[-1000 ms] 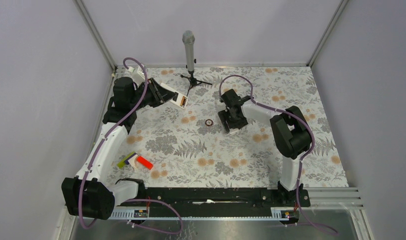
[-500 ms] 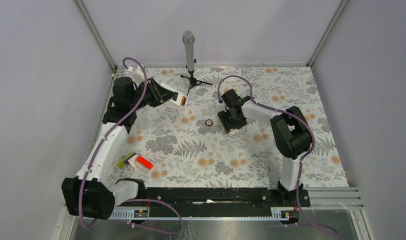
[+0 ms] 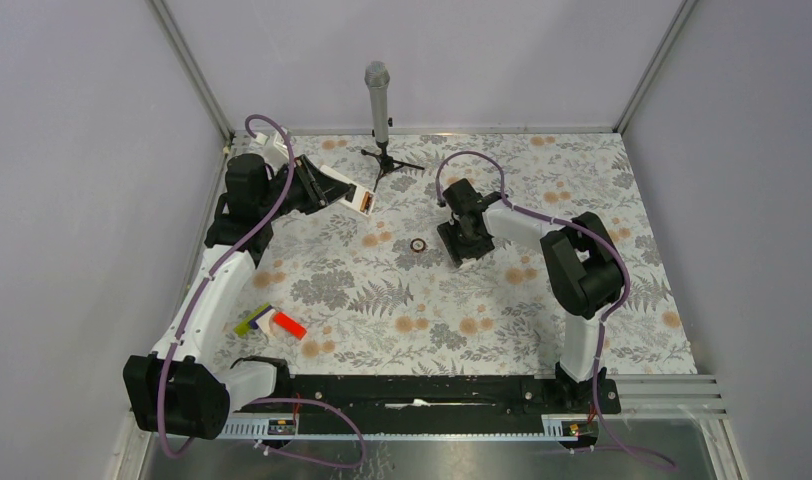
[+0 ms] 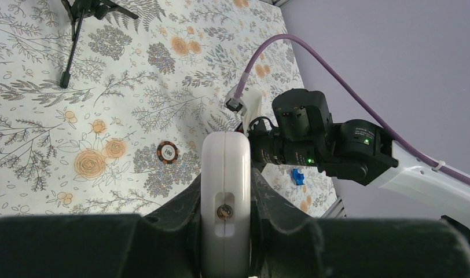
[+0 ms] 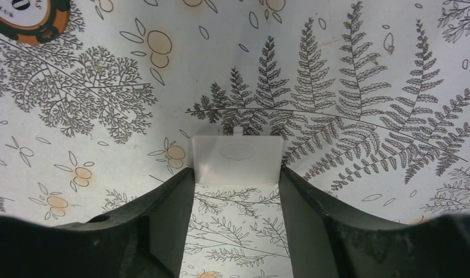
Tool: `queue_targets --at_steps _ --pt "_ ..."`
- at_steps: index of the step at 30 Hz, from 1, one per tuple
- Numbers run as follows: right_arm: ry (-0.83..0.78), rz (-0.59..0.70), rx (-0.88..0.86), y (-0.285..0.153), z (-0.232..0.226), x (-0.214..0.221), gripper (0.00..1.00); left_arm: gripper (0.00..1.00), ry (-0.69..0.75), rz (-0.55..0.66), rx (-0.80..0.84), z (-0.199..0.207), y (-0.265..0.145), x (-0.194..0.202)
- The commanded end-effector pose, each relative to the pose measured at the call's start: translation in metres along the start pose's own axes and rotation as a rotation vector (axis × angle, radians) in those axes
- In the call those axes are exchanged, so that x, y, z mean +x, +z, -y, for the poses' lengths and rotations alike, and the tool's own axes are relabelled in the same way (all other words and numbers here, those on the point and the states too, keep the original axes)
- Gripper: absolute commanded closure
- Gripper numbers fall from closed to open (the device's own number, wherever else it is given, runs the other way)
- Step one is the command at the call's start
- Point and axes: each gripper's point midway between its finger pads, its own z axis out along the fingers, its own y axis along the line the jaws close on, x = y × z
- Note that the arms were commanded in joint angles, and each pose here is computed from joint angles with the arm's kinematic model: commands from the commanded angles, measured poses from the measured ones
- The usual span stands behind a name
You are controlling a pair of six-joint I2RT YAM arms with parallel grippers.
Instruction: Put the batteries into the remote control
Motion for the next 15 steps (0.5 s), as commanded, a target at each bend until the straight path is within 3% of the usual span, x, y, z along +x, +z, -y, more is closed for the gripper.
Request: queue_targets --at_steps 1,9,15 --pt "0.003 -0.078 0.0 0.002 0.001 0.022 0.41 1.0 0.049 0.052 0.062 0.016 -0.005 -0.013" --pt "0.005 -0.069 0.008 0.001 0.002 0.017 0.52 1.0 0.047 0.05 0.06 0.015 -0.005 -0.013" --pt "0.005 0.082 -0.058 -0.031 -0.011 -0.012 0.55 1.0 0.016 -0.011 0.085 0.011 0.003 -0.003"
